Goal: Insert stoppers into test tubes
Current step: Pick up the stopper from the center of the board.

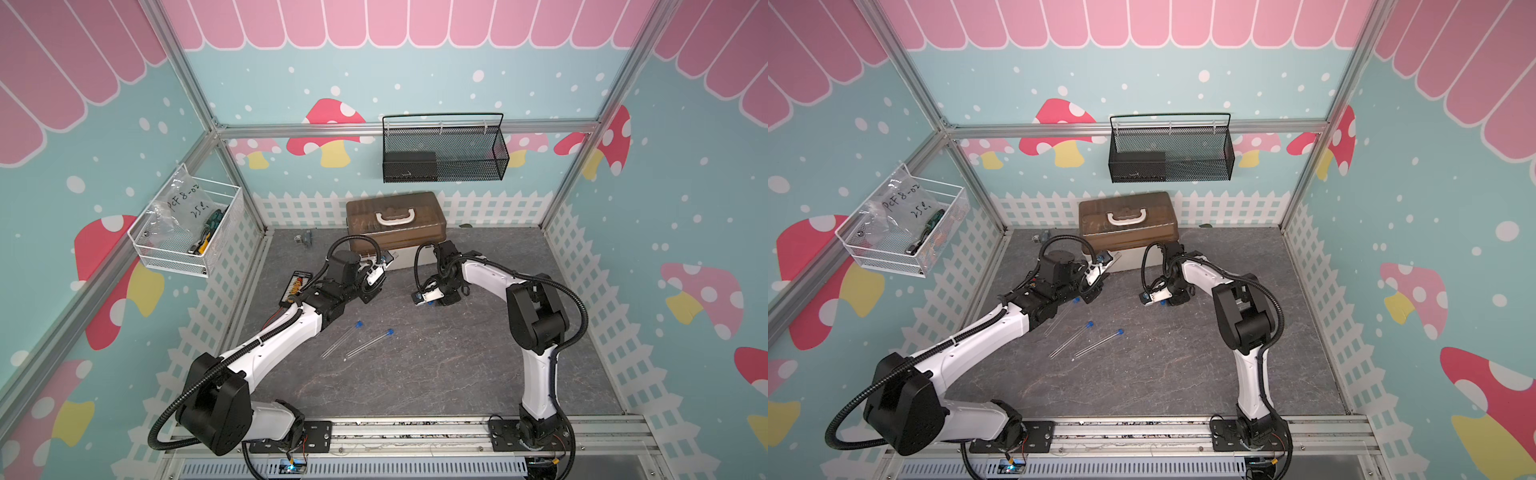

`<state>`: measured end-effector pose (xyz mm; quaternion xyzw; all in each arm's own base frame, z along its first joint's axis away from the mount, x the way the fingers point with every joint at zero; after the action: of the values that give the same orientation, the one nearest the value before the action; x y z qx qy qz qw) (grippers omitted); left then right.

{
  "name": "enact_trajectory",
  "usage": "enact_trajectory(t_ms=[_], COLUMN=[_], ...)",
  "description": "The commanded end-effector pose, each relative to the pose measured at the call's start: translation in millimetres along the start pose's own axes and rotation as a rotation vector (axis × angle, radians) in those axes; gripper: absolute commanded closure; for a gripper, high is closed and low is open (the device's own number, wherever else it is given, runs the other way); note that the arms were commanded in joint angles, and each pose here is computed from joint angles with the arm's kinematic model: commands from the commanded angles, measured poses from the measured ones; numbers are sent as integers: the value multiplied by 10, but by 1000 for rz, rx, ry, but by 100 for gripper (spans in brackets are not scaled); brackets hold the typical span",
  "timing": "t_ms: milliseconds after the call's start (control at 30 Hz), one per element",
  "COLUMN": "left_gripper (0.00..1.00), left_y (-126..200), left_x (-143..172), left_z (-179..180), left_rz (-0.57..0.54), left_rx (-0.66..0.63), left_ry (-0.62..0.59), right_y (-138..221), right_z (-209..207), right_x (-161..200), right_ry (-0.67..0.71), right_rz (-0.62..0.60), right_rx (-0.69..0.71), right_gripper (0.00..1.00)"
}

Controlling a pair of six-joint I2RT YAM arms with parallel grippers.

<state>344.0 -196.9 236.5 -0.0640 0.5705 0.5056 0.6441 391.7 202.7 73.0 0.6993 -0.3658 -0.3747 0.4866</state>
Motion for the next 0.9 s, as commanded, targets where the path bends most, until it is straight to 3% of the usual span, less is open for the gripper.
enact_trajectory(t_ms=[0, 200, 633, 867], left_gripper=[100, 100, 100, 100], left_y=[42, 54, 32, 18], left_x=[-13, -29, -5, 13], left_z=[-9, -15, -6, -15], left_rz=[-20, -29, -18, -12], left_rx=[9, 14, 13, 16], left_ry=[16, 16, 19, 16], right_y=[-90, -126, -183, -220], right_z=[69, 95, 170, 180], right_x=[-69, -86, -70, -55], right_ry=[35, 21, -17, -39], right_rz=[-33, -47, -38, -30], right_rx=[-71, -126, -178, -188], right_gripper=[63, 73, 75, 81])
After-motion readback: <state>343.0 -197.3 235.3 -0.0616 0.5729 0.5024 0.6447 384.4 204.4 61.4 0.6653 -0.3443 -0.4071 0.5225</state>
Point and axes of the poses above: each gripper's point midway between its finger pads, its own y axis back along the fingers, its own z axis along the line the jaws close on, x = y × z, the point moved 4 cm from there along y, back along the fingers, and after that the axes turned 1 degree about y, right-handed, at the moved point
